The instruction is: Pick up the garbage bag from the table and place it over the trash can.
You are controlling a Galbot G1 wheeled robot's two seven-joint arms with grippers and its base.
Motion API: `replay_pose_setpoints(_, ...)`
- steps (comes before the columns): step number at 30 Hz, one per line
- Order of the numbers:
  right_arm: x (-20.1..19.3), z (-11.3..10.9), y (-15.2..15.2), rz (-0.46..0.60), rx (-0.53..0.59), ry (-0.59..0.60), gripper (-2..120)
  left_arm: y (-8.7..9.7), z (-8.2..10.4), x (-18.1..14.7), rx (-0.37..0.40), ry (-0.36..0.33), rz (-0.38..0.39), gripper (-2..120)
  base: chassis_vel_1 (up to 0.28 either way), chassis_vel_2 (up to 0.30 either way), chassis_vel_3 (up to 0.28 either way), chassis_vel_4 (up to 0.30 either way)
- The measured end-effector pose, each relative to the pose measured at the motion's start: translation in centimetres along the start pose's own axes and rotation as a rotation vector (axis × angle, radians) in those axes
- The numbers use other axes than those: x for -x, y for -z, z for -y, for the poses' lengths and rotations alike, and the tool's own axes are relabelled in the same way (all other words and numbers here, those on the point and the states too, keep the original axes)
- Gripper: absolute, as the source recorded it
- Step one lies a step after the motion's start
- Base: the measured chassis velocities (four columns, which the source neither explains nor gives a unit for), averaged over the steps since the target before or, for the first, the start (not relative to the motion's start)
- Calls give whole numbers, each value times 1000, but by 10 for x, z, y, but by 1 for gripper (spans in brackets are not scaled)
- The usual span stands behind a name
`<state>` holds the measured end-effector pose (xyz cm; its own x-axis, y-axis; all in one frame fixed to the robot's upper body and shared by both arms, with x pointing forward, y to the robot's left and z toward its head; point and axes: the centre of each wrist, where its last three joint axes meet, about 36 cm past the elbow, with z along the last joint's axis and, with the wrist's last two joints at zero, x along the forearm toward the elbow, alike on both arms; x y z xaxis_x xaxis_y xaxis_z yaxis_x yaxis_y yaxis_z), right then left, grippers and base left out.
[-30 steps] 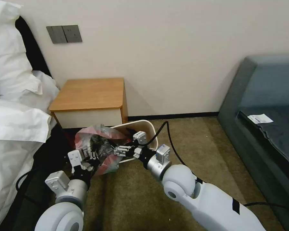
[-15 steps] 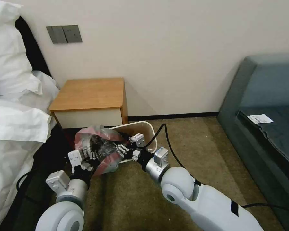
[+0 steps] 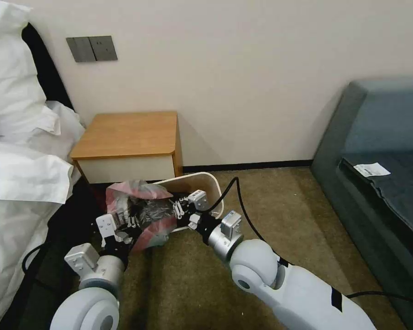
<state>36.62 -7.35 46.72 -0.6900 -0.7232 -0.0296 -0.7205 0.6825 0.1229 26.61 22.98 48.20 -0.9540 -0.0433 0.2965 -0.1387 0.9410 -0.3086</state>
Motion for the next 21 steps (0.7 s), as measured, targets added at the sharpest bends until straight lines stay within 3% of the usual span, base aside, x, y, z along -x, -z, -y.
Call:
replay_pose_setpoints(9, -11, 1, 17, 51, -24, -3, 0, -8, -2, 4, 13, 15, -21, 5, 0, 0, 0, 0)
replay_pose_setpoints(21, 6, 54, 43, 121, -134, -108, 0, -8, -1, -5, 32, 23, -2, 5, 0, 0, 0, 0)
